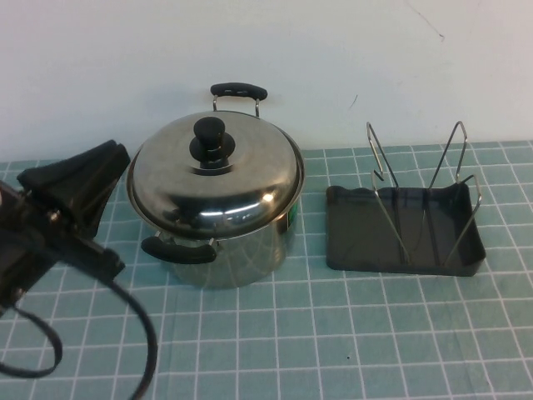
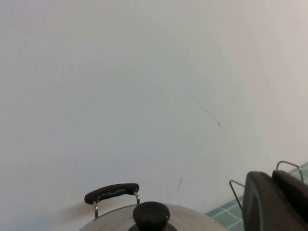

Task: Put pot lid on rack
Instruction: Open the pot

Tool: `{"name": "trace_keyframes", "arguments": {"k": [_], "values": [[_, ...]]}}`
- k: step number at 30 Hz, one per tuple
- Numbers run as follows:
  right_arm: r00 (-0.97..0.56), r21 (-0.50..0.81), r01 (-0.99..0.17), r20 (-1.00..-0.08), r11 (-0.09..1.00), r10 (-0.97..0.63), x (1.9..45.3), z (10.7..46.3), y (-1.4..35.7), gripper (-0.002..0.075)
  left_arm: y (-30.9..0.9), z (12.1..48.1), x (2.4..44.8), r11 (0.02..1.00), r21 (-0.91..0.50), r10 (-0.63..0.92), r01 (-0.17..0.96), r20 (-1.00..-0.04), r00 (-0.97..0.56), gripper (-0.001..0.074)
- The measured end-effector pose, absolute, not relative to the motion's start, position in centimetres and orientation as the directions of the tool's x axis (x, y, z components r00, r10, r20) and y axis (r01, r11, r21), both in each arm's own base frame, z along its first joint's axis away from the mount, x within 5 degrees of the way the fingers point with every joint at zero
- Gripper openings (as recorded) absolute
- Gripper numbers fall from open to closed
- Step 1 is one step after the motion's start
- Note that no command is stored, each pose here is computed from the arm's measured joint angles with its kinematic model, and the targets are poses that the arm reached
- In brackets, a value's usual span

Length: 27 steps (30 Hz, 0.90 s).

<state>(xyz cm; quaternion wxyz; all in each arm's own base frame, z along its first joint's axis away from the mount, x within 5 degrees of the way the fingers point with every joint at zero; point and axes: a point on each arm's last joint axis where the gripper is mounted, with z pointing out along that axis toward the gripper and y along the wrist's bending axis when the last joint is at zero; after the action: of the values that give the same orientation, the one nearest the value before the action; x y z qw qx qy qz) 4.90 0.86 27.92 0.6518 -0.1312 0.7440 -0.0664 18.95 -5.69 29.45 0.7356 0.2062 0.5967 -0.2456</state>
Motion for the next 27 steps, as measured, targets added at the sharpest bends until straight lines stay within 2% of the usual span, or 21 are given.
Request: {"name": "trace_keyframes", "arguments": {"k": [5, 9, 11, 14, 17, 20, 23, 27], "values": [[-0.13, -0.264, -0.17, -0.949, 0.949, -0.288, 5.0, 27.0, 1.3, -0.0001, -6.1, 29.6, 23.2, 0.791, -0.065, -0.15, 0.608, -0.985, 0.089, -0.0002], [-0.124, -0.257, -0.18, -0.952, 0.949, -0.281, 5.0, 27.1, 1.5, -0.0001, -8.2, 29.8, 26.1, 0.783, -0.021, -0.04, 0.622, -0.999, 0.017, 0.0001], [-0.123, -0.256, -0.182, -0.952, 0.949, -0.28, 5.0, 27.1, 1.5, -0.0001, -9.7, 29.8, 27.5, 0.781, -0.002, 0.015, 0.624, -1.0, -0.021, 0.0029], [-0.123, -0.263, -0.186, -0.95, 0.947, -0.288, 5.0, 27.0, 1.5, -0.0001, -11.2, 29.6, 29.3, 0.783, 0.021, 0.07, 0.622, -0.996, -0.055, 0.0158], [-0.135, -0.264, -0.198, -0.946, 0.944, -0.293, 5.0, 26.9, 1.6, -0.0001, -12.0, 29.5, 30.6, 0.782, 0.04, 0.098, 0.622, -0.993, -0.059, 0.0428], [-0.137, -0.266, -0.201, -0.945, 0.943, -0.296, 5.0, 26.9, 1.6, -0.0001, -12.2, 29.3, 31.8, 0.799, 0.022, 0.087, 0.601, -0.993, -0.079, 0.0595], [-0.139, -0.266, -0.202, -0.945, 0.943, -0.296, 5.0, 26.8, 1.6, -0.0001, -12.2, 28.9, 33.0, 0.823, -0.002, 0.079, 0.568, -0.99, -0.118, 0.0655], [-0.14, -0.266, -0.203, -0.945, 0.942, -0.297, 5.0, 26.8, 1.6, -0.0001, -12.3, 27.7, 34.4, 0.837, -0.018, 0.085, 0.546, -0.983, -0.164, 0.0651]]}}
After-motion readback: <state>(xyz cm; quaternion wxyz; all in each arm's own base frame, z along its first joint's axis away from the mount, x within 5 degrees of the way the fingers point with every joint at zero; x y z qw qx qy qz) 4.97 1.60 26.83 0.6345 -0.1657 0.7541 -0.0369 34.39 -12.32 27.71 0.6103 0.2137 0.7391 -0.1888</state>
